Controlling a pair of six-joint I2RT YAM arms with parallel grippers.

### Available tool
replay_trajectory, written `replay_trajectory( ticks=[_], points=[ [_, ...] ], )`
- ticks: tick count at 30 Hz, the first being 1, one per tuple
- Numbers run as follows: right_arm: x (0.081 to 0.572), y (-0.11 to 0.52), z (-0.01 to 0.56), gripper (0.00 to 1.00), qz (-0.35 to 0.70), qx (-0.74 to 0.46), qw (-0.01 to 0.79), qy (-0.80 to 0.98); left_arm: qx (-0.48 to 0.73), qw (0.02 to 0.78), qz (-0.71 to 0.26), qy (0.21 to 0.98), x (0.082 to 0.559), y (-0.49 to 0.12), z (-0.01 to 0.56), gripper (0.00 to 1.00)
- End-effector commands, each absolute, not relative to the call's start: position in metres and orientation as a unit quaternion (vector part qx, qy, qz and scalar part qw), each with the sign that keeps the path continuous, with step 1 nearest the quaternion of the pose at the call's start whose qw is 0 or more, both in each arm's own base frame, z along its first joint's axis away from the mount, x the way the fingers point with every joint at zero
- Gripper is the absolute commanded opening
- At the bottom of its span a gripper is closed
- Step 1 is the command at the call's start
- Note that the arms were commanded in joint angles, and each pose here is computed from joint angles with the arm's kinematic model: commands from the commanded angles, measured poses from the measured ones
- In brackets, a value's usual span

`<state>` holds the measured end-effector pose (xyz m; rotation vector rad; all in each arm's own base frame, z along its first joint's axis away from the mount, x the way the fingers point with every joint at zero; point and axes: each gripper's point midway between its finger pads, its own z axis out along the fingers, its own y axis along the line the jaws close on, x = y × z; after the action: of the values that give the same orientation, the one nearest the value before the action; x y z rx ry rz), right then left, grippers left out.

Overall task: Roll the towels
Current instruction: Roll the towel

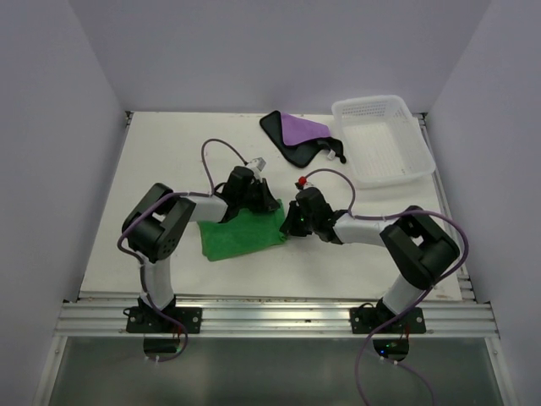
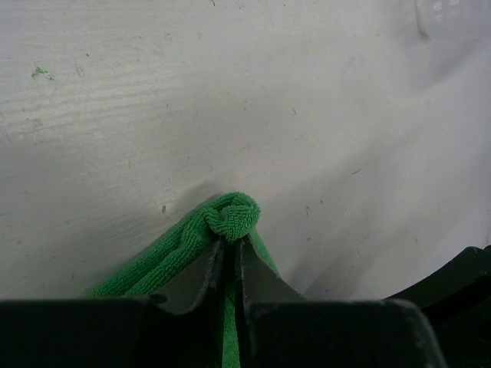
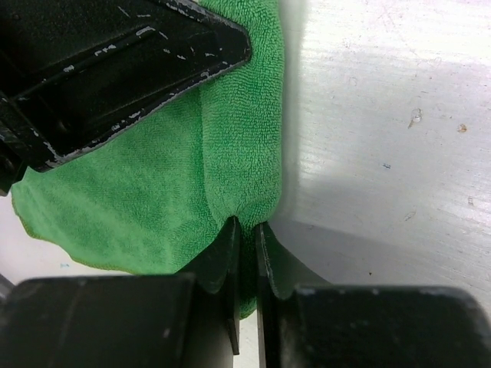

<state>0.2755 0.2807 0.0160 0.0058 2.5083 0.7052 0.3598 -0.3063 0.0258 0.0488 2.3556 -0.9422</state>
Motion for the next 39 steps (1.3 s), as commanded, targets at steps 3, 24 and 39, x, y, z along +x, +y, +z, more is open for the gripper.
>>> replay_trajectory(
  ticks=[3, 24, 39],
  points=[
    [0.239, 0.230, -0.033, 0.00, 0.135, -0.025, 0.207, 0.969, 0.002, 0.314, -0.329, 0.891, 0.368, -0.293, 0.036, 0.11],
    [0.260, 0.236, 0.030, 0.00, 0.012, -0.144, 0.354, 0.924, -0.009, 0.324, -0.342, 0.882, 0.382, -0.269, 0.127, 0.46],
    [0.266, 0.251, 0.035, 0.00, -0.113, -0.203, 0.368, 0.900, -0.018, 0.310, -0.335, 0.890, 0.376, -0.259, 0.131, 0.48]
  ],
)
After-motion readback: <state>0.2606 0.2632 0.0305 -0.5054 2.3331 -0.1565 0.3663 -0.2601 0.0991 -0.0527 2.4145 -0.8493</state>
